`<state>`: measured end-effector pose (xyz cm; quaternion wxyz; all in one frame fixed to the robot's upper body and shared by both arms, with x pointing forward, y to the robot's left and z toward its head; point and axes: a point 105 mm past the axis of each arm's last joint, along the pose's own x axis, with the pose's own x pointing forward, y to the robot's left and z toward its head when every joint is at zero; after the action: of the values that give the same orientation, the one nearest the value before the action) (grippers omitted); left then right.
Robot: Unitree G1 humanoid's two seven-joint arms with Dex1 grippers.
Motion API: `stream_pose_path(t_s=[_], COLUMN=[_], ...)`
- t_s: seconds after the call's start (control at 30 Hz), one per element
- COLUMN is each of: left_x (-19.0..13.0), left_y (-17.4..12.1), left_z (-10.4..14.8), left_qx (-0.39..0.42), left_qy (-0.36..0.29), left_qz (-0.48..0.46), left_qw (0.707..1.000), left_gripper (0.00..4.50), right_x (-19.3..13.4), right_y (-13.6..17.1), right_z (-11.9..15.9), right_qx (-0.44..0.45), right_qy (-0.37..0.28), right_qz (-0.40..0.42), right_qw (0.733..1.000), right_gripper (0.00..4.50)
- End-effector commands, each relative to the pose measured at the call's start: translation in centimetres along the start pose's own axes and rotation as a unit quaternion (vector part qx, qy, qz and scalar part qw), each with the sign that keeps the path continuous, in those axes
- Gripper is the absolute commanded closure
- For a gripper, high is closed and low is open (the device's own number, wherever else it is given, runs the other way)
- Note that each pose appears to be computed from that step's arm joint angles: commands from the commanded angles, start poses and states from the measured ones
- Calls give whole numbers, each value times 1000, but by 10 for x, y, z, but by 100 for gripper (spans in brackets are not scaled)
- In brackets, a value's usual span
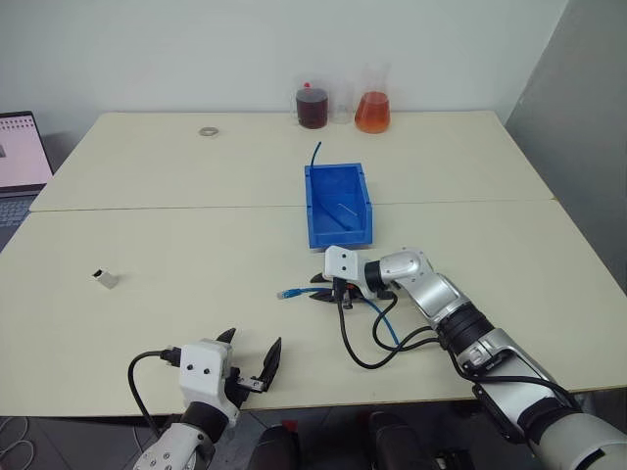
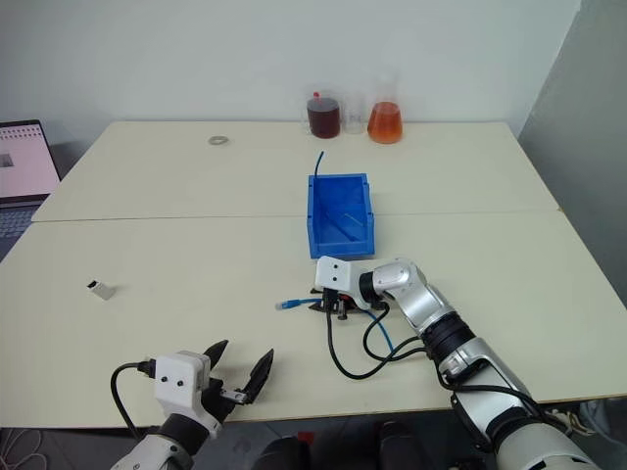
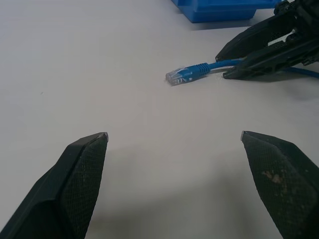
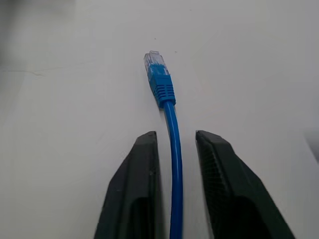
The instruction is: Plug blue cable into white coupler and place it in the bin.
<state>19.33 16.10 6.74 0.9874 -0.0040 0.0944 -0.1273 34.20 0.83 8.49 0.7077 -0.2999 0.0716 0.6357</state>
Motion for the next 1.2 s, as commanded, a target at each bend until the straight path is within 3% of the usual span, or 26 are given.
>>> stream_pose_path(t_s=[0.03, 0.17, 0.33, 0.57, 0.83, 0.9, 1.0, 1.1, 1.2], left_x=[1, -4, -21, -29, -8, 1, 19, 31, 44], left_y=[-7, 9, 67, 134, 183, 183, 155, 111, 62], left_z=[10, 14, 24, 40, 53, 56, 55, 46, 50], left_qx=[6, 19, 45, 44, 38, 33, 56, 76, 125], left_qy=[-17, -14, -14, -26, -48, -55, -44, -6, 21], left_qz=[-23, -10, 69, 161, 262, 261, 181, 36, -166], left_qw=[1000, 1000, 997, 986, 963, 963, 981, 996, 978], left_gripper=[0, 0, 0, 0, 0, 0, 0, 0, 0], right_x=[-4, -23, -65, -115, -134, -136, -137, -138, -138], right_y=[-3, -8, -5, -3, -19, -21, -25, -22, -18], right_z=[9, 12, 28, 72, 102, 103, 98, 96, 93], right_qx=[-9, 9, 46, 80, 95, 91, 91, 95, 99], right_qy=[-9, -18, -42, -96, -132, -133, -126, -124, -120], right_qz=[-4, -11, -1, 45, 42, 38, 22, 22, 23], right_qw=[1000, 1000, 998, 991, 986, 986, 988, 988, 988], right_gripper=[221, 124, 9, 4, 4, 4, 4, 4, 4])
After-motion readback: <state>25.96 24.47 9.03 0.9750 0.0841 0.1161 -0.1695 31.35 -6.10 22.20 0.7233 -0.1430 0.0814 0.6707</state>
